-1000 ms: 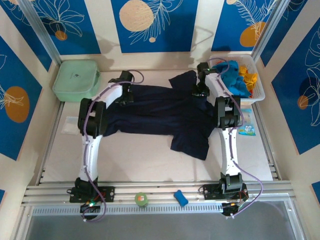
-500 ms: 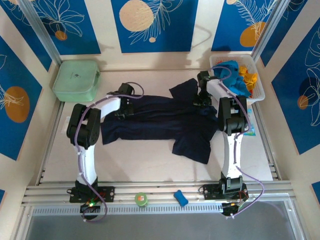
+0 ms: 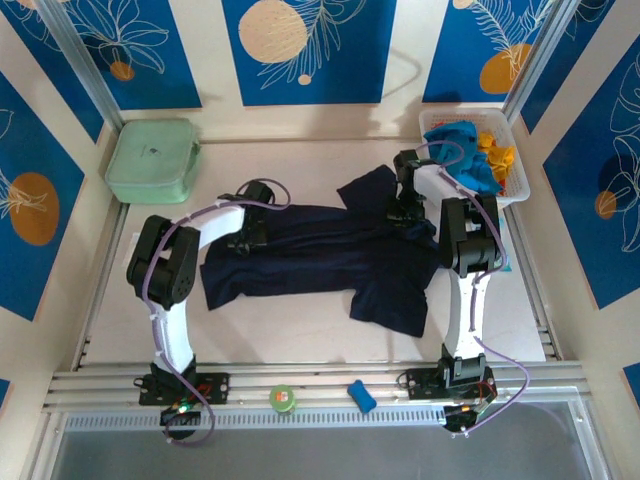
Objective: Fold and stack the t-shirts
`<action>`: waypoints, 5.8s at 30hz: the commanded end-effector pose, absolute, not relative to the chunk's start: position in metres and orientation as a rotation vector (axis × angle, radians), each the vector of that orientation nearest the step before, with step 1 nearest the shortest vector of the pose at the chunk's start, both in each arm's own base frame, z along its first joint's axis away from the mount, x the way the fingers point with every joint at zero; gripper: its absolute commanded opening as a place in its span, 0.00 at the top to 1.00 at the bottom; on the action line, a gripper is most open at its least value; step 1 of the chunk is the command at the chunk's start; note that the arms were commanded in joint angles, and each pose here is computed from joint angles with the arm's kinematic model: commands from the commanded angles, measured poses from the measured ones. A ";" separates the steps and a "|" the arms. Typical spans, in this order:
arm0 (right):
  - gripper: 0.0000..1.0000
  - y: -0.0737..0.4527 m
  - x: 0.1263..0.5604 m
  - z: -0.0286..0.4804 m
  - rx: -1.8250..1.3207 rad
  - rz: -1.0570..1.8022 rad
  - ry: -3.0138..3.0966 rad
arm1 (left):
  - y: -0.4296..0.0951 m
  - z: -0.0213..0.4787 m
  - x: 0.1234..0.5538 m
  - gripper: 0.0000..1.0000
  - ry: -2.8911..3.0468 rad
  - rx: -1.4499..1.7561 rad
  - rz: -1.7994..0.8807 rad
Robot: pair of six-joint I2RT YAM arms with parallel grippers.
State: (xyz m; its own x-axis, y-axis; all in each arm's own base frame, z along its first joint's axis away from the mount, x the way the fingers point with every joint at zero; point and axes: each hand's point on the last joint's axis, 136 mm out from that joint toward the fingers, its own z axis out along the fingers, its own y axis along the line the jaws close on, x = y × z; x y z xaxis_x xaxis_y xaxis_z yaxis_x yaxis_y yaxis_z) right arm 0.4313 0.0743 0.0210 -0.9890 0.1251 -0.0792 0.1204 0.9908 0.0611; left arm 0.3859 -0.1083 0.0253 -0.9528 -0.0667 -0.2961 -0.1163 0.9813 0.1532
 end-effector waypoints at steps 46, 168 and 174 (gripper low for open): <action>0.83 0.101 0.345 0.140 0.068 0.162 2.922 | -0.022 0.041 0.511 0.45 2.955 -0.040 -0.041; 0.46 0.115 0.570 0.030 -0.084 0.141 2.852 | -0.065 0.148 0.456 1.00 2.721 -0.140 -0.252; 0.50 0.114 0.568 0.016 -0.078 0.135 2.883 | -0.066 0.144 0.457 1.00 2.726 -0.137 -0.256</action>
State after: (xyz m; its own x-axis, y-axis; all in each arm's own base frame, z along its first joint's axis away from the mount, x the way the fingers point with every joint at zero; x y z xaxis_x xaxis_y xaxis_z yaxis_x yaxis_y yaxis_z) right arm 0.5723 0.1093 0.0252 -0.9573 -0.0451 -0.2855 -0.0637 0.9964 0.0564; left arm 0.4571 -0.0591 0.1473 -0.9130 -0.1375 -0.3840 -0.0708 0.9806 -0.1828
